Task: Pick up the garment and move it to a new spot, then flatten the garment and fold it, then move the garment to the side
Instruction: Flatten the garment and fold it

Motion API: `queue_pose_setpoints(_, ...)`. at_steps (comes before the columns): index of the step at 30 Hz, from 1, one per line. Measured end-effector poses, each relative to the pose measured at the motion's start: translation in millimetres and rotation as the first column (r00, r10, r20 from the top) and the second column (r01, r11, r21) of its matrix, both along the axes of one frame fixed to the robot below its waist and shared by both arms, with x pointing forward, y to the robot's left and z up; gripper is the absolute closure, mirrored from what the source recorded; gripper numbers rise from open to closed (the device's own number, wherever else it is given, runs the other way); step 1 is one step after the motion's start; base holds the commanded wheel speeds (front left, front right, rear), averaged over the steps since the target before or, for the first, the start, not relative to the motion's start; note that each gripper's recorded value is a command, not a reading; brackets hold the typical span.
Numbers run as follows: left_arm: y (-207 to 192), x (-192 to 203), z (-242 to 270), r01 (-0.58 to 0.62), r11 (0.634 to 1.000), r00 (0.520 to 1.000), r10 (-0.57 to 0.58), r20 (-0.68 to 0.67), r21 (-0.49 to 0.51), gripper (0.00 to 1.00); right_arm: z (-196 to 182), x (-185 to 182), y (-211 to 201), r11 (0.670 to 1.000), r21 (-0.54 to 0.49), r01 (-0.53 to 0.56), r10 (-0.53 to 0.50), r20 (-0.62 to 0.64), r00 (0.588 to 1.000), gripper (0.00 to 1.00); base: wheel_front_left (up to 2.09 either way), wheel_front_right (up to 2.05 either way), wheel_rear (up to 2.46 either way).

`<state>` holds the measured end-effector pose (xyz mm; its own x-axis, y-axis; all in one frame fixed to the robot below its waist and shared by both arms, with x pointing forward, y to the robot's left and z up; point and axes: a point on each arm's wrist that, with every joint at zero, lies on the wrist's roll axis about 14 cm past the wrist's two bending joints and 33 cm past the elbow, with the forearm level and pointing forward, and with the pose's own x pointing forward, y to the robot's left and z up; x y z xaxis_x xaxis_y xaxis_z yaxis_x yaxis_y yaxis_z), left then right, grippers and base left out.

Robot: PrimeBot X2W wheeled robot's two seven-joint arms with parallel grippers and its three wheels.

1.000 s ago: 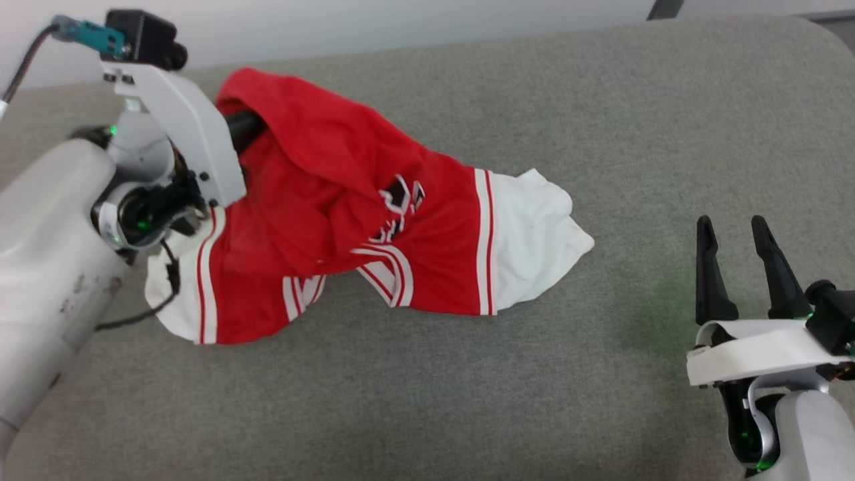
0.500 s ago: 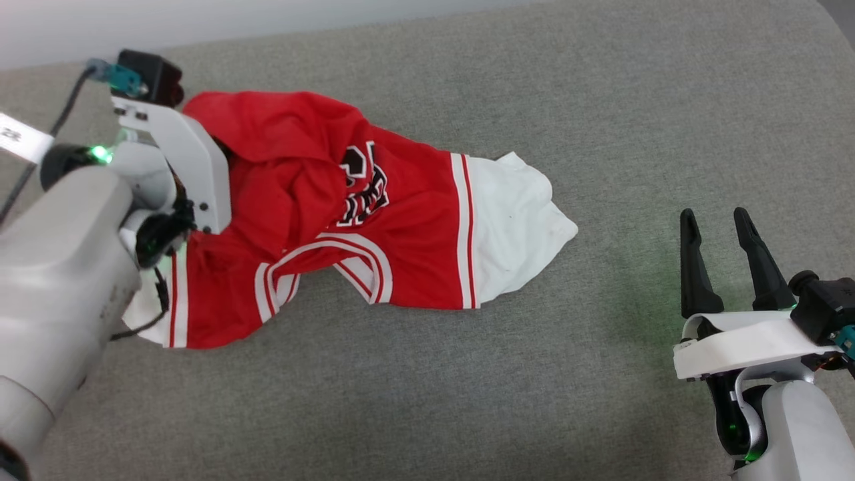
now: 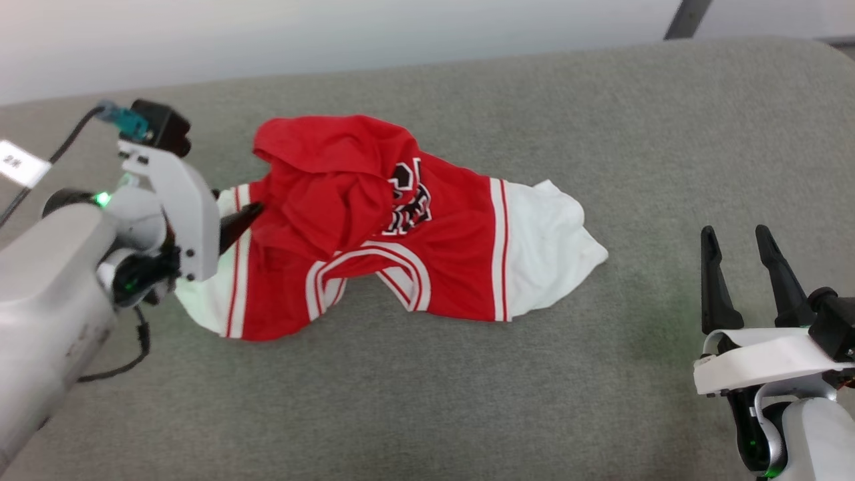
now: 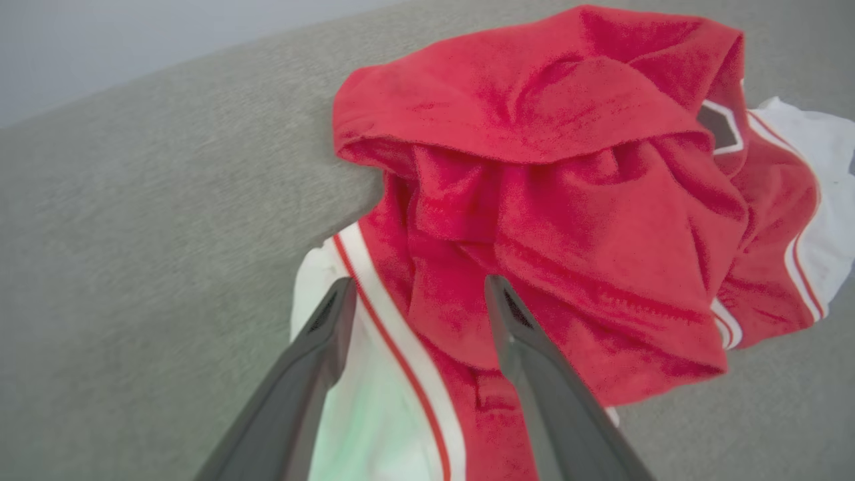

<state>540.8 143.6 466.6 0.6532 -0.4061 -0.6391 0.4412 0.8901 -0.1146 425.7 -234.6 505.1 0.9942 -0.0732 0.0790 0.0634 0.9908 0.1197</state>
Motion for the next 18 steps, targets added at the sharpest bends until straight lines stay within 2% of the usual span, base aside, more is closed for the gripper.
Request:
queue_pose_setpoints(8,61.5,-33.3,-8.9,-0.122,0.989,0.989,0.128,-0.071,0.08,0.0,16.0,1.5,16.7,0.999,-0.005,-0.052,0.053,0.03,0.998,0.0,0.0,0.0,0.0)
queue_pose_setpoints(13,76.2,-45.9,-24.1,-0.163,0.981,0.978,0.175,-0.116,0.104,0.0,22.0,4.8,22.5,0.997,-0.014,-0.075,0.076,0.04,0.996,0.0,0.0,0.0,0.0)
queue_pose_setpoints(18,72.7,-49.8,-46.0,-0.176,0.979,0.967,0.191,-0.168,0.098,0.0,18.3,6.8,19.6,0.997,-0.022,-0.072,0.073,0.024,0.997,0.0,0.0,0.0,0.0)
